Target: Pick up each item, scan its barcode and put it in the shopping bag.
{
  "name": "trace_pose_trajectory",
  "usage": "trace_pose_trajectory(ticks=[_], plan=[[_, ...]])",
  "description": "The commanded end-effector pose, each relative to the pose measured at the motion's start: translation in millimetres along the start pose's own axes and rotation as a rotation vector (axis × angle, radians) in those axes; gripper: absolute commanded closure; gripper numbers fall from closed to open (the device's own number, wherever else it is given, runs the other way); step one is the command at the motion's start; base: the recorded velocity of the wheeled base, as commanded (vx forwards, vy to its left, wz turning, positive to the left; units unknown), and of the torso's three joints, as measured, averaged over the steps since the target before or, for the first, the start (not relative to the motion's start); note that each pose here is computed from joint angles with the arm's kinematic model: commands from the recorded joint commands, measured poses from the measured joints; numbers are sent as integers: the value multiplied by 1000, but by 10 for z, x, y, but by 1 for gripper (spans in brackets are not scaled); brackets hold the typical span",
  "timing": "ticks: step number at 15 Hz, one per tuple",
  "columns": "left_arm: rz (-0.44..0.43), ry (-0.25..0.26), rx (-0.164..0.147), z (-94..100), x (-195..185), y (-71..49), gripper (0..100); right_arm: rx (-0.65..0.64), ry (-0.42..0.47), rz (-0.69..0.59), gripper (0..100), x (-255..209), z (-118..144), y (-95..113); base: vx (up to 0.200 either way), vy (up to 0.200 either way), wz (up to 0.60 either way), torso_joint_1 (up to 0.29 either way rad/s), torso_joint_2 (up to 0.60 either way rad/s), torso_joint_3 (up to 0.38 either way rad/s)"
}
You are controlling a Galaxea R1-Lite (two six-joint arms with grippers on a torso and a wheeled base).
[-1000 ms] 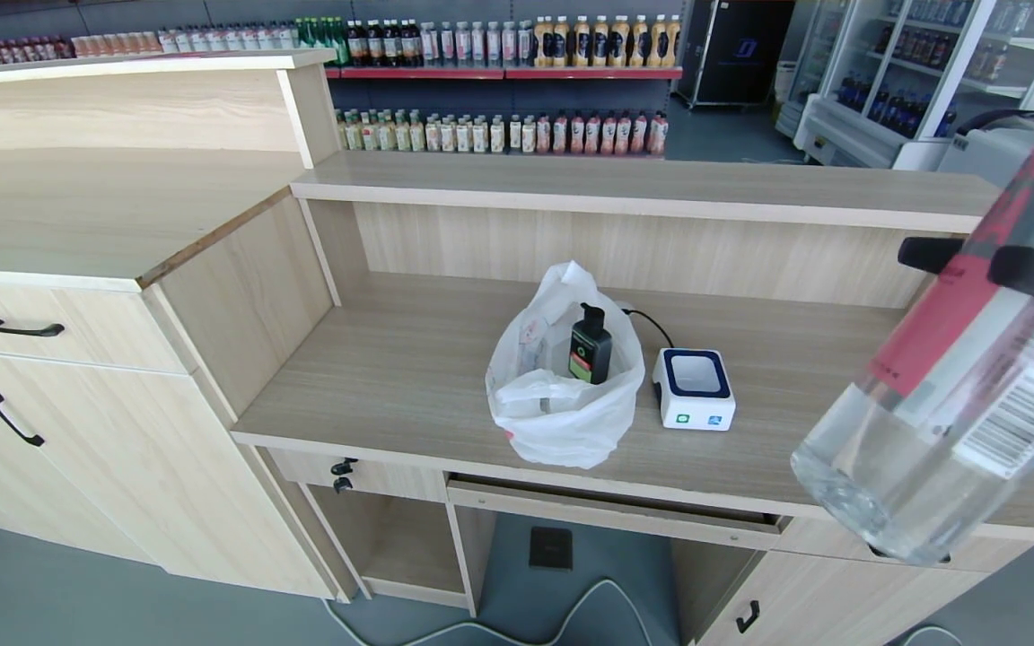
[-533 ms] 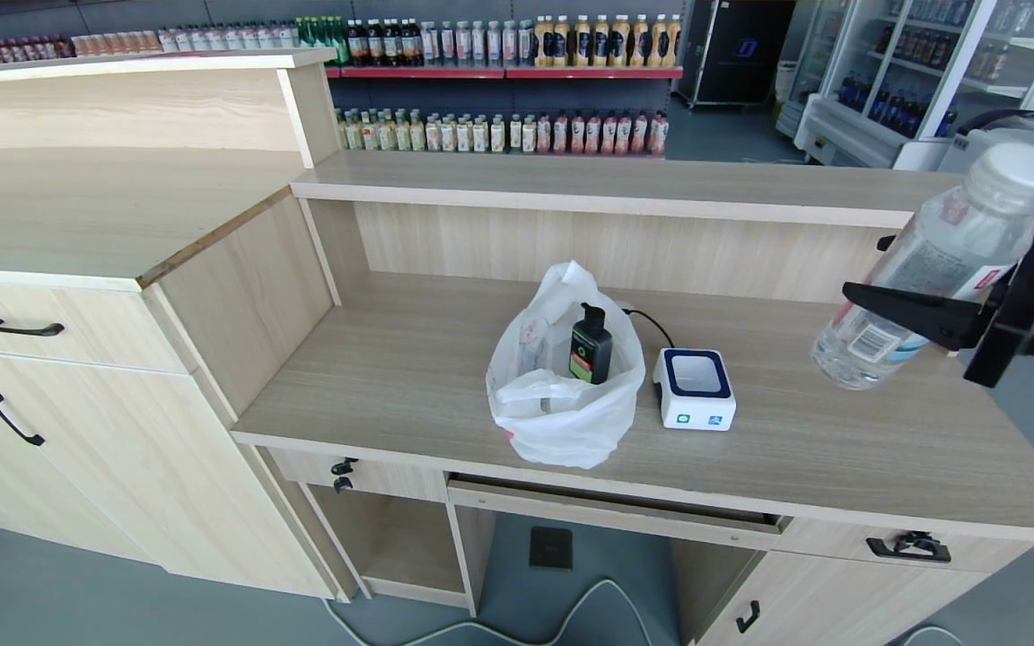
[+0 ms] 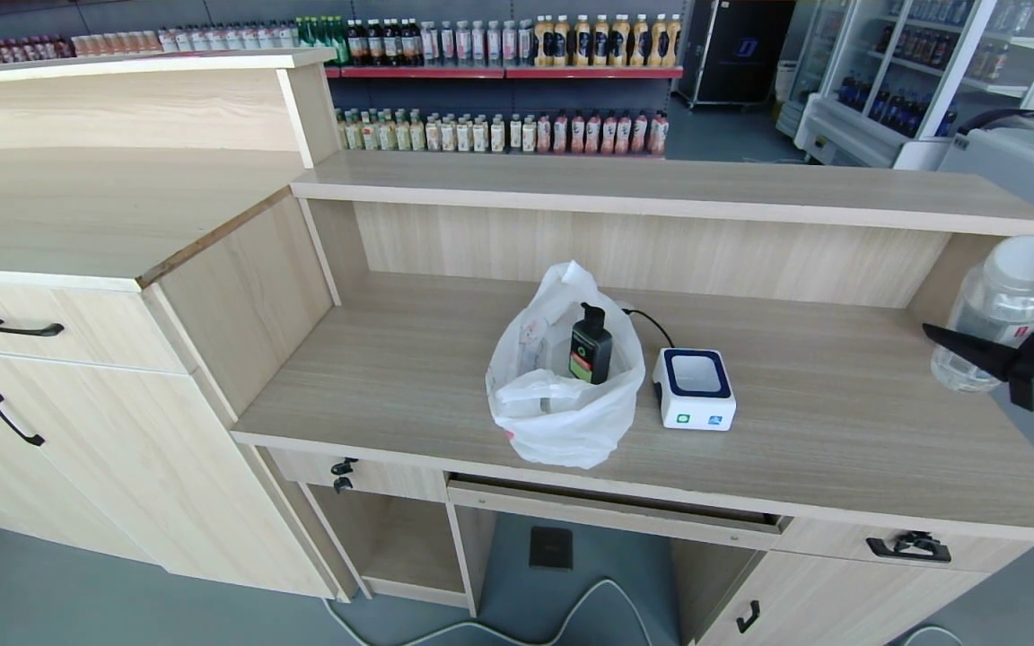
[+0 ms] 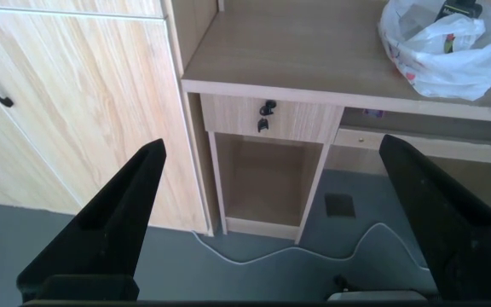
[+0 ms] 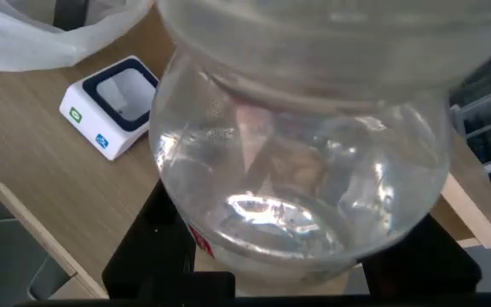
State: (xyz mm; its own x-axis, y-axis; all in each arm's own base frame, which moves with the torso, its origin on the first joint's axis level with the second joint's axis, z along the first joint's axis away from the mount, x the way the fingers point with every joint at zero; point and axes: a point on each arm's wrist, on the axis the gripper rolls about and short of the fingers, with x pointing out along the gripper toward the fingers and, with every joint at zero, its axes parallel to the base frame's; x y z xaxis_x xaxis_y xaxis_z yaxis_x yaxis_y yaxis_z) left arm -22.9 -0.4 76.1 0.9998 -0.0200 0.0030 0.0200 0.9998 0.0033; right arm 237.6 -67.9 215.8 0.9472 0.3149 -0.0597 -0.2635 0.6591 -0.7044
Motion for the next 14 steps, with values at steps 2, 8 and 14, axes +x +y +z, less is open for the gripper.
trace_pose_trajectory(ticks=[2, 8, 14], plan=[[0, 0, 0, 0, 0, 0, 0, -20, 28, -4, 100, 34, -123, -16, 0, 0, 600, 0, 2, 7], [0, 1, 0, 0, 1, 0, 0, -120, 30, -14, 100, 282, -386, -82, 0, 0, 400, 1, 1, 3], [0, 0, 0, 0, 0, 0, 0, -286, -67, 56, 100, 761, -932, 29, 0, 0, 0, 0, 0, 0]])
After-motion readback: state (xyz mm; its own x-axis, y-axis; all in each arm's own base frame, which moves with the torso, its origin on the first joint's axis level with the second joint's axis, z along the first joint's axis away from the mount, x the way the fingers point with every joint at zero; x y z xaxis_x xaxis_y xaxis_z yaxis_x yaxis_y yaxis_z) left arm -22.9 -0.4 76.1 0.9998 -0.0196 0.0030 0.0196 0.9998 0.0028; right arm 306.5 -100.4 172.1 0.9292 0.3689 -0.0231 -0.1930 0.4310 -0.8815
